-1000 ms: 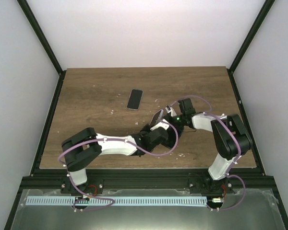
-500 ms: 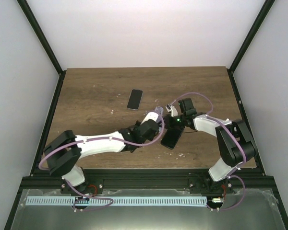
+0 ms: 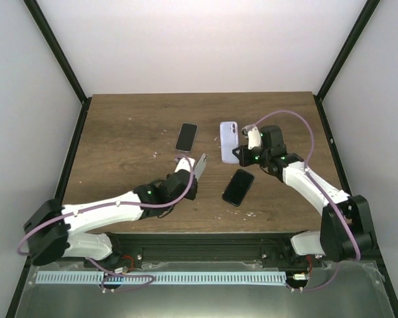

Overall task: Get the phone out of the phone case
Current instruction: Place the phone case at the center of the board.

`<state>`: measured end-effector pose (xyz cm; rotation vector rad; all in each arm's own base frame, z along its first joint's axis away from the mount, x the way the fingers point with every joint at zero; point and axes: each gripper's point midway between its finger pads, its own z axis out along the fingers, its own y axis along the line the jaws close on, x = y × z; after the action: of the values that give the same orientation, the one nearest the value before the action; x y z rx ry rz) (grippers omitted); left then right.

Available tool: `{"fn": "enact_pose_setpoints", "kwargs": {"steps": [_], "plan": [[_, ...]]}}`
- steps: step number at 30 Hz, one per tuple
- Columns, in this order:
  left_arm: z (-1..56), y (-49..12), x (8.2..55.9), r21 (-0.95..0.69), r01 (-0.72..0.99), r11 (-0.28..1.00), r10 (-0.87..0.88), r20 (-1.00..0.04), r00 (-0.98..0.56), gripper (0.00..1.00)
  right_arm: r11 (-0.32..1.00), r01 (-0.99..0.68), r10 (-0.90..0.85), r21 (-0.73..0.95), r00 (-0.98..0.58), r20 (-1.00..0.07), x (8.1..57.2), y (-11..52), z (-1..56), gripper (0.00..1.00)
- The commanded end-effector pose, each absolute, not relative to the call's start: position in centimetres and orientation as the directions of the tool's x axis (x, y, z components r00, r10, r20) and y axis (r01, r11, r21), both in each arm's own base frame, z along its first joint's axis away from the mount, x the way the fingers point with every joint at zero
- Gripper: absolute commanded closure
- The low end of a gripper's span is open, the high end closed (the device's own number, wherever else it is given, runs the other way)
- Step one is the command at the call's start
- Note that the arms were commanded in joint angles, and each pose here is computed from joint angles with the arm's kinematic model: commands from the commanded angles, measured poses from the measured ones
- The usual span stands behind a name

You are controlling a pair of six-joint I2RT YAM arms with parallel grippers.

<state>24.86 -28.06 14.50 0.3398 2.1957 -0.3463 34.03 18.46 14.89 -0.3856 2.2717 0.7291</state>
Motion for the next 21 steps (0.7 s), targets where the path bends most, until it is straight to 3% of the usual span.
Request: {"fn": "enact_pose_setpoints", "kwargs": {"steps": [1,6,10,21], "plan": [[18.7,-27.0,23.8,-0.216,0.393,0.894,0.027,-0.848,-0.529,1.0,0.852,-0.513,-0.207,0.108,-0.52,-0.829,35.8,15.9,20.3,0.99],[20.6,-25.0,21.4,-0.231,0.467,0.853,0.034,-0.869,-0.493,1.0,0.903,-0.417,-0.31,-0.103,-0.469,-0.827,35.0,11.8,22.6,0.99],[20.7,-23.1,20.7,-0.217,0.455,0.864,0.04,-0.871,-0.491,1.0,0.906,-0.375,-0.377,-0.196,-0.506,-0.776,33.8,9.3,20.9,0.99],[20.1,-21.4,19.1,-0.296,0.442,0.847,-0.022,-0.85,-0.527,1.0,0.958,-0.286,-0.234,-0.025,-0.727,-0.645,37.5,4.0,15.2,0.99]]}}
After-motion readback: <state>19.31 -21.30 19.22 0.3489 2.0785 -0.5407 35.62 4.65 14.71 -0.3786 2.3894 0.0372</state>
